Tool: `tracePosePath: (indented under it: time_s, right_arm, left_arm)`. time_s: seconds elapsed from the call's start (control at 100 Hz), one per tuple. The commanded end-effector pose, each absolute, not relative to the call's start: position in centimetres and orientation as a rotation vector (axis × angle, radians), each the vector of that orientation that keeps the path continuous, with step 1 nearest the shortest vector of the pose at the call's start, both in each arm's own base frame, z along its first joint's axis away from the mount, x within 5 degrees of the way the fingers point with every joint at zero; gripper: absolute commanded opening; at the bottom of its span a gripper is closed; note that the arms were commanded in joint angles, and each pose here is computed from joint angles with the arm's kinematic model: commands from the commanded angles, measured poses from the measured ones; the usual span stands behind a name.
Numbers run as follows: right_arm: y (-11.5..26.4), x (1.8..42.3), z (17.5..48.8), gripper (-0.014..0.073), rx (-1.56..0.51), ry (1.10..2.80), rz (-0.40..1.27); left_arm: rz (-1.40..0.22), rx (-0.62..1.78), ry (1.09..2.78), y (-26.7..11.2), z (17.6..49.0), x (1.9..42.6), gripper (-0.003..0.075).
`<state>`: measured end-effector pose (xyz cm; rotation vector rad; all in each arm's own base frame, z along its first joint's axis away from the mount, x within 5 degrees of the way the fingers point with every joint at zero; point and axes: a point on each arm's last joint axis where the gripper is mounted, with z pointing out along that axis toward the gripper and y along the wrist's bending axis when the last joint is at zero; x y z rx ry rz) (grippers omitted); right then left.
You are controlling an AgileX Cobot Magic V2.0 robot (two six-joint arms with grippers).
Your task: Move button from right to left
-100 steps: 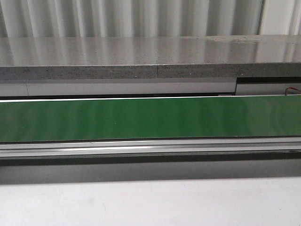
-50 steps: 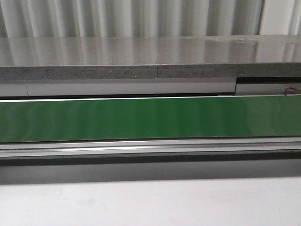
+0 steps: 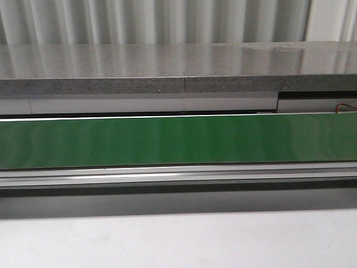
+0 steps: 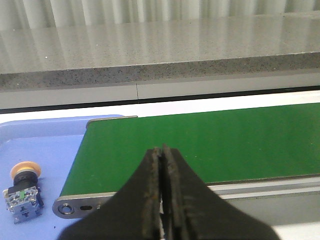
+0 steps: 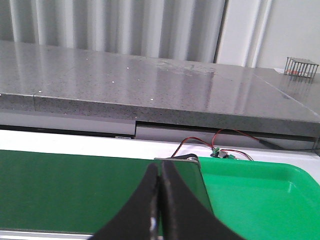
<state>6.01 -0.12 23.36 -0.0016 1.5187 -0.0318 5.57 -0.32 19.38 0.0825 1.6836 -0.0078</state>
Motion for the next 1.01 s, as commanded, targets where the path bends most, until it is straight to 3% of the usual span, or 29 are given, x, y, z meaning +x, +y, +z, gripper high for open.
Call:
tracePosePath:
  time_s: [0.0,0.28,1.0]
  right_arm:
    - [0.0,5.9,23.8,-0.0066,-0.013,1.389,-0.033]
    - [-0.1,5.4,21.3,-0.0066,-0.001,1.454,-0.035]
    - [-0.1,5.4,21.4,-0.0066,-0.002,1.449,-0.035]
  left_arm:
    - [-0.02,0.066,1.616,-0.3,18.9,5.5,-0.002]
    - [-0.02,0.066,1.617,-0.3,18.9,5.5,-0.002]
    - [-0.02,0.066,1.617,-0.3,18.9,5.5,-0.002]
